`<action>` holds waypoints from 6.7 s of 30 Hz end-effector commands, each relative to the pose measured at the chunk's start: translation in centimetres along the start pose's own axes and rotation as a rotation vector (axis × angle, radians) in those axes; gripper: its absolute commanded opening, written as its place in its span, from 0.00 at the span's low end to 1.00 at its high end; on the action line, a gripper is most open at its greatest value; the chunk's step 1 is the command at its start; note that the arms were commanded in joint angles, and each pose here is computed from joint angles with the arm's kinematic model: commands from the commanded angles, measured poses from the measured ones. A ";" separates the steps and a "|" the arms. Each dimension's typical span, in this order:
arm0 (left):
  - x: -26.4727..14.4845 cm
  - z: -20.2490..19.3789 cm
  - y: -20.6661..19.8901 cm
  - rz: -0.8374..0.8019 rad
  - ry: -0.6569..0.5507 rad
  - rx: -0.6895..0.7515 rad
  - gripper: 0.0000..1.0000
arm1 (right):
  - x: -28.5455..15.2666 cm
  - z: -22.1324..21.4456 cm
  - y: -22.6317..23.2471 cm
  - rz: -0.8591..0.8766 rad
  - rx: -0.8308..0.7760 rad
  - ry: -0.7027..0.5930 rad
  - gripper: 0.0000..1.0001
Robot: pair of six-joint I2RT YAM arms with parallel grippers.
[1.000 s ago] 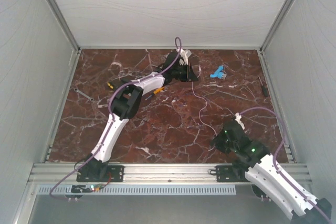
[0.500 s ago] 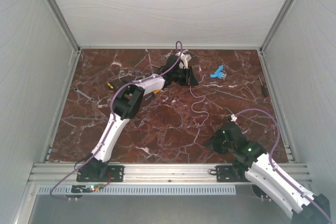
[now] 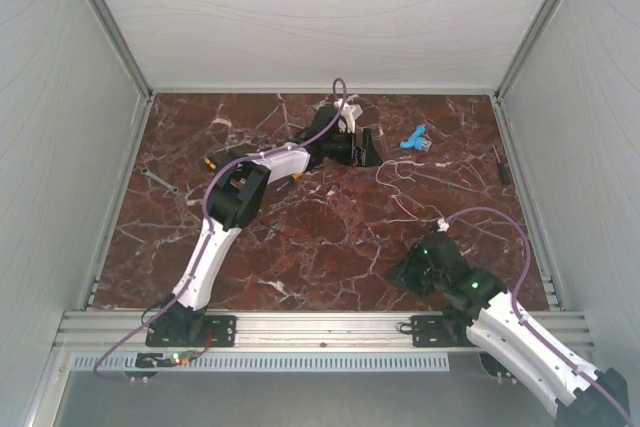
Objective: Zip-tie the wires
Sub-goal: Place the cable at the center of the board, then untie the cable at the center of the board.
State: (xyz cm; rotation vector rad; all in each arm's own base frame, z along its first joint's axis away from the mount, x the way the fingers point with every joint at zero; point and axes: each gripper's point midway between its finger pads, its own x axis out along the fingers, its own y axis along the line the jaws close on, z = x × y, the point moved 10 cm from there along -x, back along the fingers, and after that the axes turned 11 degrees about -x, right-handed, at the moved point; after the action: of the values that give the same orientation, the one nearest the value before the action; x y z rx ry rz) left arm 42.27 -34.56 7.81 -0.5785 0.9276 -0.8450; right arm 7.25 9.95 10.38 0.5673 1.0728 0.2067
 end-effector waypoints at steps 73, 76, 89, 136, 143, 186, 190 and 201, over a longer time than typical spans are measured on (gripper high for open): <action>-24.0 2.1 8.0 0.779 -0.551 -0.039 0.62 | -2.0 11.6 5.6 -0.041 -0.369 -0.438 0.52; -23.2 2.8 8.9 0.793 -0.532 -0.041 0.55 | -2.1 11.6 5.5 -0.046 -0.372 -0.438 0.52; -25.0 4.9 6.4 0.777 -0.638 0.036 0.00 | -2.3 11.7 5.5 -0.041 -0.371 -0.439 0.52; -36.8 9.5 -15.0 0.145 -0.922 0.445 0.00 | -4.2 13.3 11.8 0.575 -0.575 -0.693 0.58; -37.2 8.6 -16.7 0.021 -0.853 0.487 0.00 | -4.6 15.3 15.3 0.601 -0.671 -0.738 0.58; -39.3 7.1 -20.9 -0.166 -0.829 0.643 0.00 | 18.8 22.9 31.0 0.659 -0.767 -0.699 0.54; -40.9 7.6 -22.6 -0.153 -0.883 0.655 0.00 | 21.9 22.1 29.5 0.600 -0.755 -0.640 0.51; -45.5 6.9 -26.6 -0.163 -1.006 0.687 0.01 | 24.1 21.3 27.1 0.547 -0.757 -0.567 0.49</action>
State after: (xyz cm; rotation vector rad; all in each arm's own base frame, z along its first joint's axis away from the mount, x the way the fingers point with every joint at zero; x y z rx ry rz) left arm 25.22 -11.82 48.56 -0.3977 -0.2235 -0.8212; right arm 39.76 36.14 12.79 0.2001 0.2724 0.8456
